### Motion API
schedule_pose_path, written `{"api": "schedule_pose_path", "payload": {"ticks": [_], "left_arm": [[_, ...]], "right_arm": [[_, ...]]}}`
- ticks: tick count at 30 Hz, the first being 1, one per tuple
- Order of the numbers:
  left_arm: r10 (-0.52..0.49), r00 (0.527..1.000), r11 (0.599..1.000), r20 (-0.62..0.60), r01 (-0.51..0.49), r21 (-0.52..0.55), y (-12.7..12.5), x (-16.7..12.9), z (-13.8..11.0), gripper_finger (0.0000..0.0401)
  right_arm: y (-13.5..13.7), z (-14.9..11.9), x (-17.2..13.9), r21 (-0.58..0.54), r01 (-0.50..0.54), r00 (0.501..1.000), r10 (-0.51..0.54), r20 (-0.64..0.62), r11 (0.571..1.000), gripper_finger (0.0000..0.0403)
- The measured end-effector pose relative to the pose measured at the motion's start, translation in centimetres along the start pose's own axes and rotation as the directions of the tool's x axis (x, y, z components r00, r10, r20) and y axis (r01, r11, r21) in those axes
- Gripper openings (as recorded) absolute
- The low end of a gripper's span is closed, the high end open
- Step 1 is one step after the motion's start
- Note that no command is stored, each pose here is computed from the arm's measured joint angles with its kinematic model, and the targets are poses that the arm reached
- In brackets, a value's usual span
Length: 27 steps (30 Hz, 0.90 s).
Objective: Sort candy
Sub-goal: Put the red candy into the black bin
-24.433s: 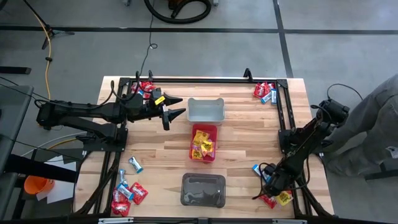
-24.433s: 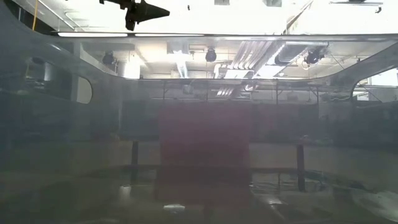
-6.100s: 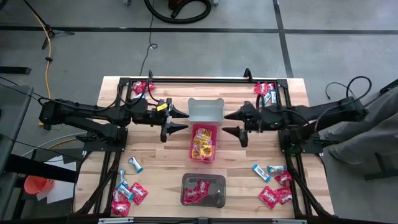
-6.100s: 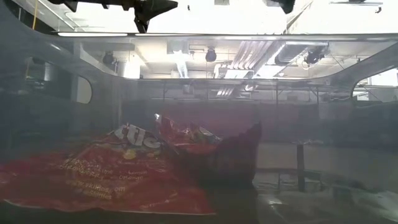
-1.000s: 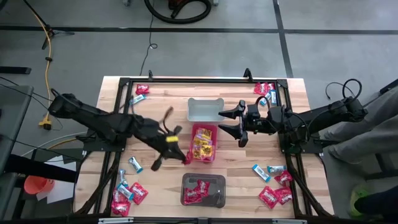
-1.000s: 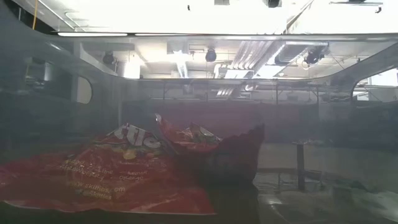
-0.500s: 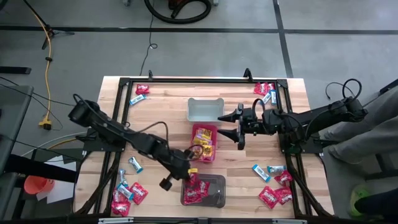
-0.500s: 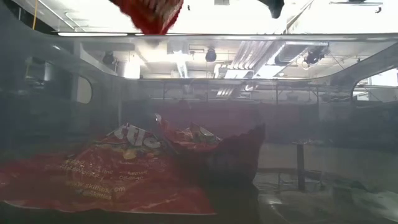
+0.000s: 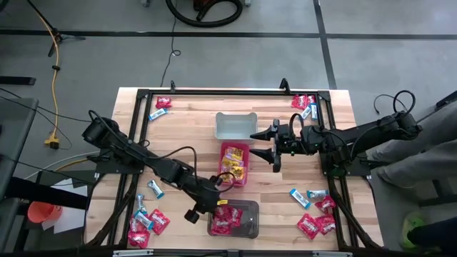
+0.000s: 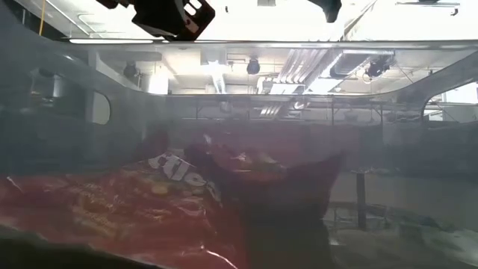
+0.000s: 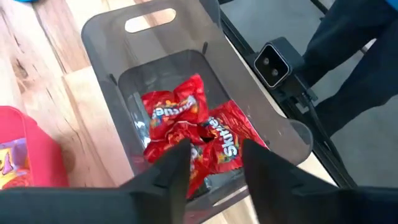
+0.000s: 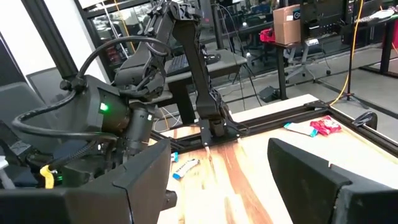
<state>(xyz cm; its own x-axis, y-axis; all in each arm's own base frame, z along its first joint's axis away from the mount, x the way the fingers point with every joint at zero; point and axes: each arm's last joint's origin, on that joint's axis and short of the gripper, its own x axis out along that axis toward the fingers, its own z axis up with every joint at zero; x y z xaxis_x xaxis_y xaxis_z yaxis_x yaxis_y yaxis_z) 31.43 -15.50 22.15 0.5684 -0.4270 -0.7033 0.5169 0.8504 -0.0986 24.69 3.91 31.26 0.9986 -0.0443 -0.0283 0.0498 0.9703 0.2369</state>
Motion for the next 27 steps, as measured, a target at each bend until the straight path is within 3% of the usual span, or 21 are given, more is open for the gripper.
{"api": "schedule_pose_path", "payload": {"ticks": [5, 9, 17, 22, 27], "left_arm": [[0.001, 1.000, 0.999, -0.003, -0.002, -0.041, 0.0, -0.6, 0.1, 0.0198], [0.017, 1.000, 0.997, -0.009, -0.017, -0.077, 0.6, -2.5, 0.2, 0.0217], [0.144, 0.982, 0.969, 0.122, -0.115, -0.218, 3.1, -11.0, 0.9, 0.0216], [0.360, 0.891, 0.913, 0.276, -0.276, -0.300, 4.9, -17.0, 1.1, 0.0216], [0.479, 0.740, 0.871, 0.471, -0.339, -0.355, 6.0, -20.9, 0.1, 0.0216]], "right_arm": [[0.0, 0.0, 0.0, 0.013, 0.000, 1.000, 0.000, 0.000, 1.000, 0.0263], [0.0, 0.0, 0.0, 0.015, 0.000, 1.000, 0.000, 0.001, 1.000, 0.0263], [0.0, 0.0, 0.0, 0.007, 0.000, 1.000, 0.000, 0.002, 1.000, 0.0263], [-0.2, 0.1, 0.0, 0.023, 0.007, 1.000, -0.007, 0.008, 1.000, 0.0263], [-0.5, 0.4, 0.1, 0.052, 0.016, 0.999, -0.018, 0.032, 0.999, 0.0263]]}}
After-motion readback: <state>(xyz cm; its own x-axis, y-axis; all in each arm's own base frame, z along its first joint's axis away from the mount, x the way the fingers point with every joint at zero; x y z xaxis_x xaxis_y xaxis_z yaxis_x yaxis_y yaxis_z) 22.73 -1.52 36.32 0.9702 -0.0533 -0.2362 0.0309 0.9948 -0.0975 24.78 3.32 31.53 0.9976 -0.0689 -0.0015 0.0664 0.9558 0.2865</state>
